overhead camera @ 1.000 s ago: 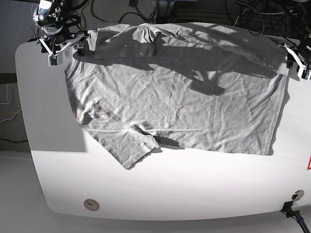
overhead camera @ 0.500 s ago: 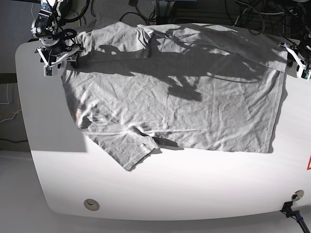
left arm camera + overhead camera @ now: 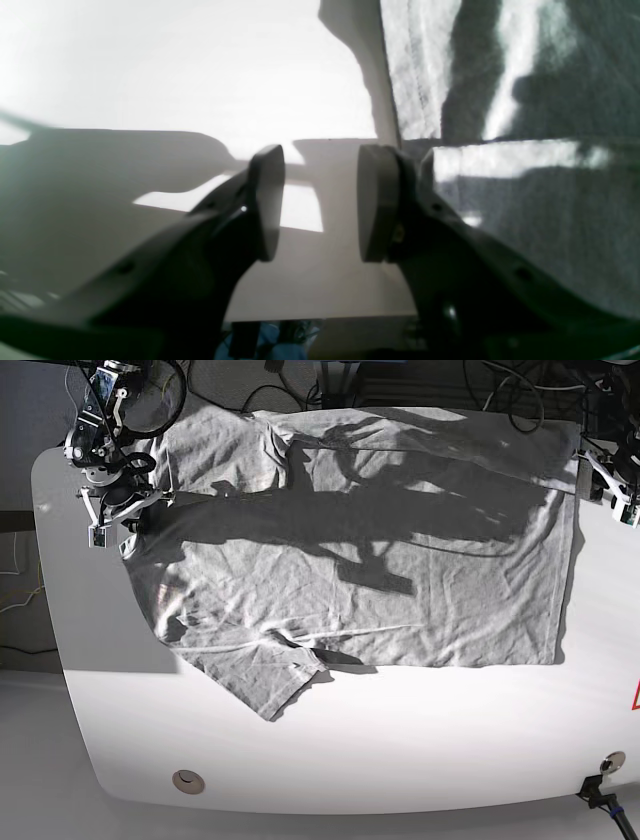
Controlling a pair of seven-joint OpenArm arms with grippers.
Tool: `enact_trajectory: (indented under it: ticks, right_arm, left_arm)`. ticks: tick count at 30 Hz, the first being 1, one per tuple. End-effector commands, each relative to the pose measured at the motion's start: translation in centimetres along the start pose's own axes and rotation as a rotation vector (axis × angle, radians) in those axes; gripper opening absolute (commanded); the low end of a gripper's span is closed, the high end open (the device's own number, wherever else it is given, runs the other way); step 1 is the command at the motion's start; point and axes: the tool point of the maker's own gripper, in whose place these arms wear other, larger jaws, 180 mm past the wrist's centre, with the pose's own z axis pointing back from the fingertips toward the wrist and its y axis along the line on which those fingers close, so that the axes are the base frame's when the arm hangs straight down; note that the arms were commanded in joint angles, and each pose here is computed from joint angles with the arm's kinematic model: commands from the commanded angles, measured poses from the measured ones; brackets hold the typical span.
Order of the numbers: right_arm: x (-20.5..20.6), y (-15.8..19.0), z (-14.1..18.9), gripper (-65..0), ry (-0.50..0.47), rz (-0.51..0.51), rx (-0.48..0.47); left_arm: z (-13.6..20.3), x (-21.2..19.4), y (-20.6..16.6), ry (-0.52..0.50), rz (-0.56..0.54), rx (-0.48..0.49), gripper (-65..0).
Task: Fold the T-shirt properly
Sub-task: 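Open both grippers and release the shirt edge, then move both grippers along the shirt sides to the opposite sleeve-side edge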
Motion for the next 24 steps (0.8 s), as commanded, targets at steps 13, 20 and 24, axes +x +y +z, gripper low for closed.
enact_trajectory:
  ticks: [13, 20, 24]
  right_arm:
    - [1.4, -0.1, -0.9, -65.0, 0.01, 0.011, -0.009]
    - [1.4, -0.1, -0.9, -65.0, 0.01, 0.013, -0.01]
    - [1.4, -0.2, -0.9, -65.0, 0.011, 0.014, -0.011]
  left_arm:
    - [-0.1, 3.6, 1.6, -0.089, -0.01, 0.035, -42.6]
    - [-1.0, 4.4, 0.8, -0.069, -0.027, 0.012, -42.3]
    - [-1.5, 5.1, 1.0, -0.077, -0.009, 0.016, -38.9]
